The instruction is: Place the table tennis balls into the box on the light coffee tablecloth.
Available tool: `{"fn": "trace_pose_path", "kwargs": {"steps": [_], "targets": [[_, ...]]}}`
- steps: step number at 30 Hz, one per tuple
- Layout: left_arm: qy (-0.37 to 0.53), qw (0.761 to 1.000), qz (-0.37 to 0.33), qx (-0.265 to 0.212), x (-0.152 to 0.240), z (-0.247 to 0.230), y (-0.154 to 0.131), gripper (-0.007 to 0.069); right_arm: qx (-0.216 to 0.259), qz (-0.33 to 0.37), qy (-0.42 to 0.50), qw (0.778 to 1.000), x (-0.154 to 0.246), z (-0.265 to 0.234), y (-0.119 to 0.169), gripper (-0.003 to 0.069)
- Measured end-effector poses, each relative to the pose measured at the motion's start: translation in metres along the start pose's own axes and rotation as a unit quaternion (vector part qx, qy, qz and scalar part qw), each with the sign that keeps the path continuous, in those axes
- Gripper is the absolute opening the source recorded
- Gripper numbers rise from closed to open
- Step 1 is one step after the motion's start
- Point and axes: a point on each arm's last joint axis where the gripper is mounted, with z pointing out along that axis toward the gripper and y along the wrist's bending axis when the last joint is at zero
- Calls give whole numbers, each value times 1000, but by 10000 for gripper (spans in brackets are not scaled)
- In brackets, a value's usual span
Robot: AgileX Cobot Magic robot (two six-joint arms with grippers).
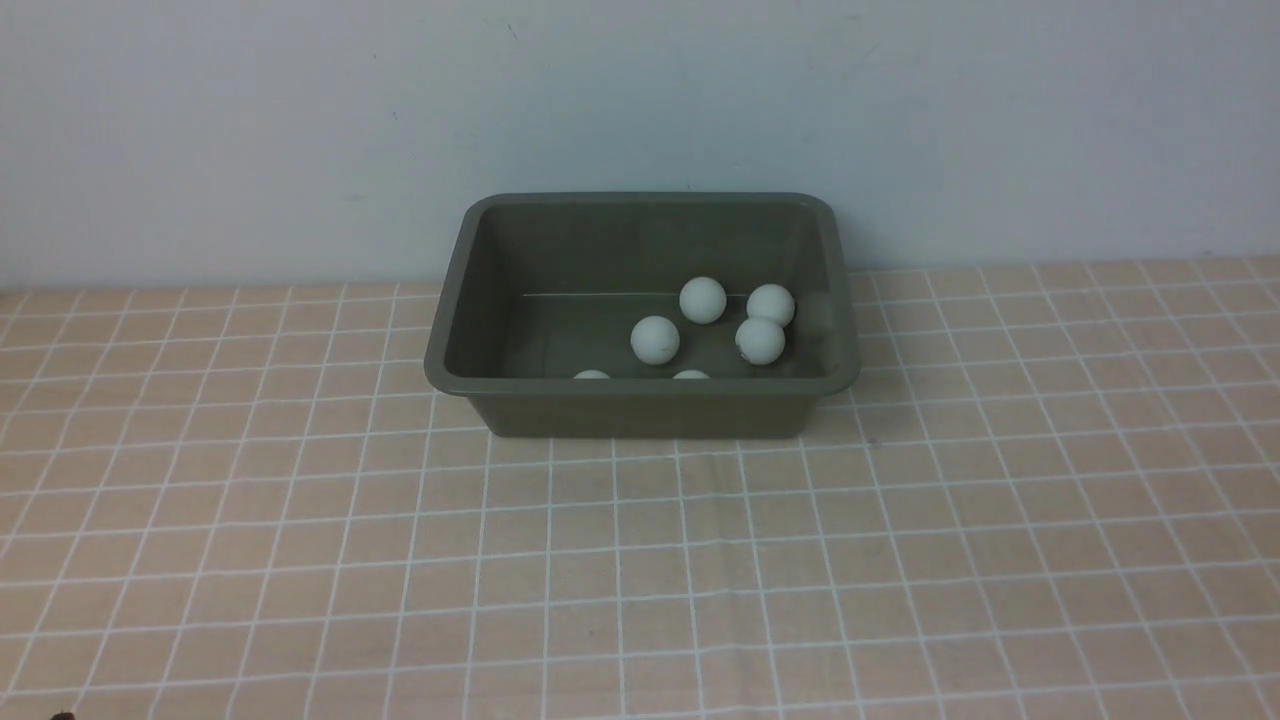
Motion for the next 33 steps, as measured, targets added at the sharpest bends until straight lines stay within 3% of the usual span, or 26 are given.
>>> {"fn": "trace_pose_path", "kwargs": {"steps": [4,10,17,26,33], "targets": [[0,1000,0,0,0,0,0,352,65,17,-23,997,4,-8,-5,315],[0,1000,0,0,0,0,0,352,95,40,-90,991,37,-4,-3,315],[0,1000,0,0,0,0,0,352,95,69,-85,989,60,3,0,315],[0,1000,0,0,0,0,0,352,69,66,28,995,80,5,6,315],[0,1000,0,0,0,0,0,352,64,59,58,995,85,5,7,315]]}}
